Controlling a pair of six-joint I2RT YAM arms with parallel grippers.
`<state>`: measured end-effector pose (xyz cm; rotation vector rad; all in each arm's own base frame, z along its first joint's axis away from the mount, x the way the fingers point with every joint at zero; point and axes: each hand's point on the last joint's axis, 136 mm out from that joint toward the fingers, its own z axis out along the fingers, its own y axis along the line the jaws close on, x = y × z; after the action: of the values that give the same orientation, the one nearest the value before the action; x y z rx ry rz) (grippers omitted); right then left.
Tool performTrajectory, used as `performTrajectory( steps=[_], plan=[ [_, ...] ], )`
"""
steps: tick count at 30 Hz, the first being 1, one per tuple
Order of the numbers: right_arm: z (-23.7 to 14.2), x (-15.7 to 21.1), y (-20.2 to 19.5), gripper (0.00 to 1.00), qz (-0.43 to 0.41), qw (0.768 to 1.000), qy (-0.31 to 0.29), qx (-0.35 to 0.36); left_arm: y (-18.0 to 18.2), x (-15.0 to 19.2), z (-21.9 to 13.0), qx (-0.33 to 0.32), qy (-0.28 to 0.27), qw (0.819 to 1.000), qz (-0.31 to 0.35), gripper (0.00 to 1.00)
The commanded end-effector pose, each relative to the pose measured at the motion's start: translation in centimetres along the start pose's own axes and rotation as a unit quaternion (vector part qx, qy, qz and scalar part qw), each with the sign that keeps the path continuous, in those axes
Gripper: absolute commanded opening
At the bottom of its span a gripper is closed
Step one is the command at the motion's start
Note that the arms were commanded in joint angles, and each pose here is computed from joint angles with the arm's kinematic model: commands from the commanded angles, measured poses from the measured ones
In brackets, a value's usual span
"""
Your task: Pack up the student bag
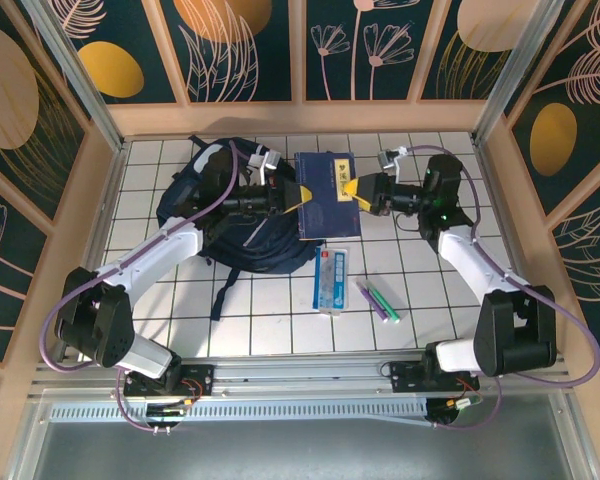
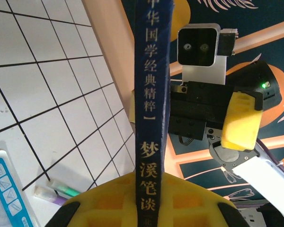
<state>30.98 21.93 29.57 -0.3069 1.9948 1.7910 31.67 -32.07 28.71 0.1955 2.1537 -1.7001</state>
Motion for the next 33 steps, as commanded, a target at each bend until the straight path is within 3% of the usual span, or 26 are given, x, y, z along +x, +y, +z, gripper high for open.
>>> performTrajectory(
  steps=[1, 3, 5, 9, 10, 12, 14, 15, 19, 22, 25, 28, 30, 33],
  plan=[
    [1.2, 1.6, -0.4, 0.73, -0.018, 0.999, 0.036, 0.013, -2.9, -0.2, -0.8, 0.045, -0.001, 0.998, 0.031, 0.00],
    [1.7, 2.0, 0.3, 0.67, -0.023, 0.999, 0.044, -0.002, -2.9, -0.1, -0.7, 0.053, 0.001, 0.998, 0.027, 0.00],
    [1.8, 1.8, 0.7, 0.53, -0.023, 0.999, 0.045, -0.014, -3.0, 0.0, -0.8, 0.054, 0.002, 0.998, 0.026, 0.00],
    [1.5, 1.5, 1.6, 0.15, -0.020, 0.998, 0.041, -0.037, -2.0, -0.1, -0.7, 0.037, -0.006, 0.999, 0.022, 0.00],
    [1.2, 1.3, 1.8, 0.10, -0.021, 0.998, 0.036, -0.038, -1.3, -0.2, -0.6, 0.025, -0.007, 0.999, 0.019, 0.00],
    [0.6, 0.7, 1.6, 0.01, -0.019, 0.999, 0.022, -0.031, 0.4, -0.4, -0.7, -0.005, -0.010, 1.000, 0.013, 0.16],
    [0.0, 0.1, 0.8, 0.00, -0.010, 1.000, 0.010, -0.018, 1.9, -0.7, -1.1, -0.035, -0.019, 0.999, 0.021, 0.42],
    [-0.4, -0.2, 0.1, 0.00, -0.001, 1.000, 0.004, -0.007, 2.6, -0.8, -1.4, -0.055, -0.025, 0.998, 0.034, 0.46],
    [-3.1, -1.7, -3.7, 0.00, 0.039, 0.995, -0.047, 0.073, 6.8, -0.8, -2.0, -0.169, -0.021, 0.978, 0.123, 0.50],
    [-7.2, -2.7, -8.5, 0.00, 0.101, 0.975, -0.113, 0.160, 11.3, 0.1, -1.8, -0.285, 0.034, 0.945, 0.159, 0.50],
    [-9.8, -2.7, -11.3, 0.00, 0.123, 0.958, -0.131, 0.225, 14.3, 2.1, -0.7, -0.351, 0.096, 0.914, 0.182, 0.53],
    [-10.5, -2.6, -11.7, 0.00, 0.112, 0.954, -0.127, 0.248, 17.7, 3.6, 0.0, -0.423, 0.145, 0.873, 0.192, 0.56],
    [-10.7, -2.3, -12.0, 0.00, 0.114, 0.952, -0.128, 0.254, 19.2, 3.5, -0.4, -0.460, 0.146, 0.856, 0.184, 0.58],
    [-10.8, -1.9, -12.3, 0.00, 0.118, 0.951, -0.126, 0.255, 19.7, 3.3, -0.4, -0.471, 0.142, 0.850, 0.188, 0.59]
  ],
)
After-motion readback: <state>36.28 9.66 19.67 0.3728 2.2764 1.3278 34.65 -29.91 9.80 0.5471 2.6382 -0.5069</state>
